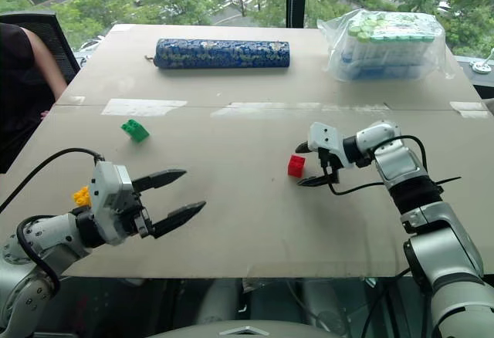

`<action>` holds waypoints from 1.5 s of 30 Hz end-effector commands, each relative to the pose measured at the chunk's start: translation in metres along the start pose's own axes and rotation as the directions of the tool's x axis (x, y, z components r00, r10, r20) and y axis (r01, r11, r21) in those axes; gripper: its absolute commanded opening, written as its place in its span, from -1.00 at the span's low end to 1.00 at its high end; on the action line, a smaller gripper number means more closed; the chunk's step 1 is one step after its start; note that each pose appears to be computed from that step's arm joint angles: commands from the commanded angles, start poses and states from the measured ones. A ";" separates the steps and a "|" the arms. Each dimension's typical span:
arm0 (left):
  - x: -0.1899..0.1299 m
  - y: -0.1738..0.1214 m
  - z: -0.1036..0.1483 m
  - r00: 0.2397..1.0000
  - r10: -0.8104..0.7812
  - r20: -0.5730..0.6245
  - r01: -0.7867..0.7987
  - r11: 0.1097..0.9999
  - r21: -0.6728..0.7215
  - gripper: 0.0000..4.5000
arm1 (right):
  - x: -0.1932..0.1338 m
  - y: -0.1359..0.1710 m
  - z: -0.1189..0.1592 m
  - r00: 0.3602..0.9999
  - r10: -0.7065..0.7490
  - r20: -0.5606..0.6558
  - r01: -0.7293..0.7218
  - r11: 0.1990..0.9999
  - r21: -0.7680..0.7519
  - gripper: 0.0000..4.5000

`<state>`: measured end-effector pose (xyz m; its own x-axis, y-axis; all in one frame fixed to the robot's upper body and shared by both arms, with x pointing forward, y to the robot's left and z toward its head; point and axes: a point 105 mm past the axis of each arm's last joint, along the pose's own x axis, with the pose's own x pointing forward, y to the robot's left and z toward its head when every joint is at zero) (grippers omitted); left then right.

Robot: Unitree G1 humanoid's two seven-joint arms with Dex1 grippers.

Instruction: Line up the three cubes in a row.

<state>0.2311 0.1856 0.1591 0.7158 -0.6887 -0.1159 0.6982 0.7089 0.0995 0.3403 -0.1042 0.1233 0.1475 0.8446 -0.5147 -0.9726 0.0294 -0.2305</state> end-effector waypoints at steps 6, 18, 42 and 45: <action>-0.019 0.093 -0.004 0.817 0.574 -0.052 -0.576 0.813 -0.084 1.00 | -0.049 0.033 0.081 0.887 -0.098 0.451 0.099 0.995 0.020 0.99; -0.011 0.178 -0.003 0.815 0.497 -0.299 -0.508 0.860 0.044 1.00 | -0.049 0.070 0.107 0.859 -0.145 0.491 0.166 0.986 0.002 0.99; 0.045 0.165 0.021 0.962 -0.104 -0.251 0.124 0.990 0.062 -0.45 | -0.065 0.084 0.109 0.859 -0.265 0.439 0.283 0.959 0.025 1.00; 0.067 0.120 0.018 0.882 -0.353 -0.312 0.402 0.909 0.109 -0.45 | -0.067 0.085 0.104 0.853 -0.305 0.423 0.313 0.948 0.051 1.00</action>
<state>0.3727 0.2514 0.1790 0.5221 -0.7400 -0.4240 0.8431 0.5229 0.1255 0.2340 -0.0999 0.2147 0.3239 0.9453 -0.0394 -0.9078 0.2988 -0.2943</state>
